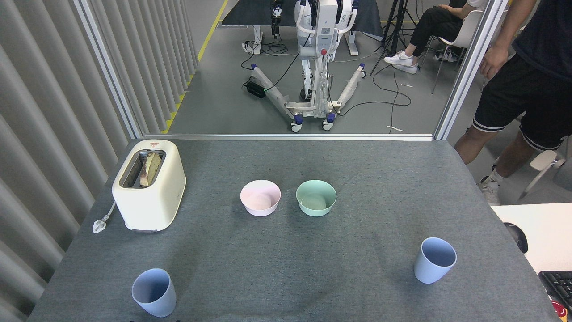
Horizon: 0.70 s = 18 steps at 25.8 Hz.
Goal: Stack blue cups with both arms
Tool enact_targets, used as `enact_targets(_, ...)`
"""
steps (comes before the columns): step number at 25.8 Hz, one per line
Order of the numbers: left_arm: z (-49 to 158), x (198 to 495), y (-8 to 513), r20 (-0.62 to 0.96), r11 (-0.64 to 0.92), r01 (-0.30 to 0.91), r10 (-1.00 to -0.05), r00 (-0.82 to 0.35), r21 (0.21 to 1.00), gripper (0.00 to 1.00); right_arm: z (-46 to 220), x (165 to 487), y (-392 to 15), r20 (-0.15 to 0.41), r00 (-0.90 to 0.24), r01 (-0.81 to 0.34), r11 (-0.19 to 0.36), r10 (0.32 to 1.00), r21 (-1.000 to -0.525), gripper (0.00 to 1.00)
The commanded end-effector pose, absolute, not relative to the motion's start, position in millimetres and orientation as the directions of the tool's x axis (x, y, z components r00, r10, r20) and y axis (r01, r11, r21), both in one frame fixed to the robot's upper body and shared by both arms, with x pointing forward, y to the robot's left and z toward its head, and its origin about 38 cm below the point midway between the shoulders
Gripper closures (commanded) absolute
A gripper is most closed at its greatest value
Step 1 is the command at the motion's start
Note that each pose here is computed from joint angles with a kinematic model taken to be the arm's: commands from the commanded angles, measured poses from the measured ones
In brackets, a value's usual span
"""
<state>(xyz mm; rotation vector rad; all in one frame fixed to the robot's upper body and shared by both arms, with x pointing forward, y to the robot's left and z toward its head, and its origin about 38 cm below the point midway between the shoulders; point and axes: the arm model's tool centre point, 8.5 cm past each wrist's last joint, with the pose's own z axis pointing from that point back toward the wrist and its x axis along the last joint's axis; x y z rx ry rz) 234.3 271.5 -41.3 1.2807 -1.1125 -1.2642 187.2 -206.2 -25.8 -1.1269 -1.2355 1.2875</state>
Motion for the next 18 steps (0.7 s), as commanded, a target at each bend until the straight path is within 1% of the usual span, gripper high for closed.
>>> enact_targets(1, -43.2, 249.2, 275.7, -0.108, -0.107, 0.031, -0.993, 0.051, 0.994, 0.0, -26.5, 186.9, -206.3, 0.009, -0.082, -0.054, 0.005, 0.997, -0.999, 0.0)
enact_targets(5, -44.6, 251.5, 276.8, -0.108, -0.107, 0.034, -0.993, 0.049, 0.994, 0.0, -27.9, 186.3, -206.0, 0.011, -0.081, -0.058, 0.006, 0.997, -0.998, 0.0)
enact_targets(8, -48.3, 260.7, 277.2, -0.109, -0.107, 0.04, -0.993, 0.053, 0.994, 0.0, -28.9, 185.9, -205.8, 0.01, -0.083, -0.061, 0.005, 0.996, -0.998, 0.0)
enact_targets(10, -46.9, 269.5, 278.5, -0.112, -0.11, 0.032, -0.992, 0.055, 0.993, 0.0, -28.9, 185.9, -205.8, 0.01, -0.083, -0.061, 0.005, 0.996, -0.998, 0.0)
enact_targets(15, -51.8, 278.8, 280.8, -0.116, -0.113, 0.046, -0.991, 0.062, 0.993, 0.0, -31.9, 185.0, -204.5, 0.014, -0.083, -0.07, 0.008, 0.996, -0.997, 0.0)
enact_targets(18, -51.1, 281.5, 280.8, -0.113, -0.111, 0.042, -0.992, 0.06, 0.993, 0.0, -31.7, 187.0, -202.3, 0.017, -0.087, -0.067, 0.011, 0.996, -0.998, 0.0)
